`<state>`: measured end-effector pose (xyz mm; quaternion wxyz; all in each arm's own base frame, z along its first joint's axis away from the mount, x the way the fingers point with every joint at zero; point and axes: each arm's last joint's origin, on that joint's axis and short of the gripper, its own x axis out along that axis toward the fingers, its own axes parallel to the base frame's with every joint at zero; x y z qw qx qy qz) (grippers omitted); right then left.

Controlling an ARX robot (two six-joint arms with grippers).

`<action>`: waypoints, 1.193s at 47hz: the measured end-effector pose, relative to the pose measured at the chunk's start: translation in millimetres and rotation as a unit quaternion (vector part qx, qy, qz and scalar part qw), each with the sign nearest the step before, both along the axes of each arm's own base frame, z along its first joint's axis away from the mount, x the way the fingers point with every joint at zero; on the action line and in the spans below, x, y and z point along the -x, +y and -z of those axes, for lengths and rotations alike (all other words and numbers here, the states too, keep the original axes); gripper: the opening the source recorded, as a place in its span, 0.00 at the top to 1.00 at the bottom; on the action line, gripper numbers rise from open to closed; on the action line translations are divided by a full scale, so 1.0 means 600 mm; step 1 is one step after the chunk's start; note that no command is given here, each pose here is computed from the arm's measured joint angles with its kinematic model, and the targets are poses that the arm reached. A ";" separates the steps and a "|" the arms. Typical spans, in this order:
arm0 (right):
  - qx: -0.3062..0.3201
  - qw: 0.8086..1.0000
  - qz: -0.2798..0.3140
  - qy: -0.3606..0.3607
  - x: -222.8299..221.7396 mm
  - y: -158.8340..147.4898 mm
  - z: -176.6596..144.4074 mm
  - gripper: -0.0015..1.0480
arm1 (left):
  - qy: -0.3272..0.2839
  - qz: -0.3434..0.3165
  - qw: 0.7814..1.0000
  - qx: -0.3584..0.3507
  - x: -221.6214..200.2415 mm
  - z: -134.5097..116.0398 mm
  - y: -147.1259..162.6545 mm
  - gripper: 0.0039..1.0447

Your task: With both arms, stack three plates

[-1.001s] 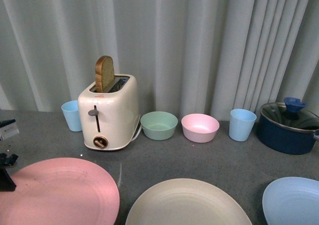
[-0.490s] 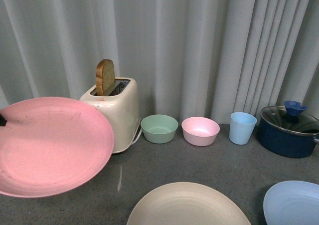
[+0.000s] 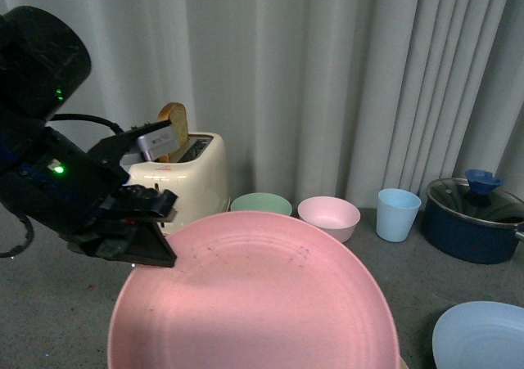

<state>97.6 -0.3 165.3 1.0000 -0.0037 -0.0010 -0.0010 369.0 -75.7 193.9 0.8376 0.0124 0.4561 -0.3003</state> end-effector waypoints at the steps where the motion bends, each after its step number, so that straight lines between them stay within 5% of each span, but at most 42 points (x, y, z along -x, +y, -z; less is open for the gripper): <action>1: 0.000 1.000 0.000 0.000 0.000 0.000 0.000 0.07 | 0.004 0.002 1.000 0.000 -0.001 0.003 -0.010 0.97; 21: 0.000 1.000 0.000 0.000 0.000 0.000 0.000 0.07 | 0.055 -0.006 0.998 -0.026 -0.031 0.074 -0.084 0.97; 56: 0.000 1.000 0.000 0.000 0.000 0.000 0.000 0.07 | 0.060 -0.016 0.997 -0.040 -0.053 0.128 -0.120 0.97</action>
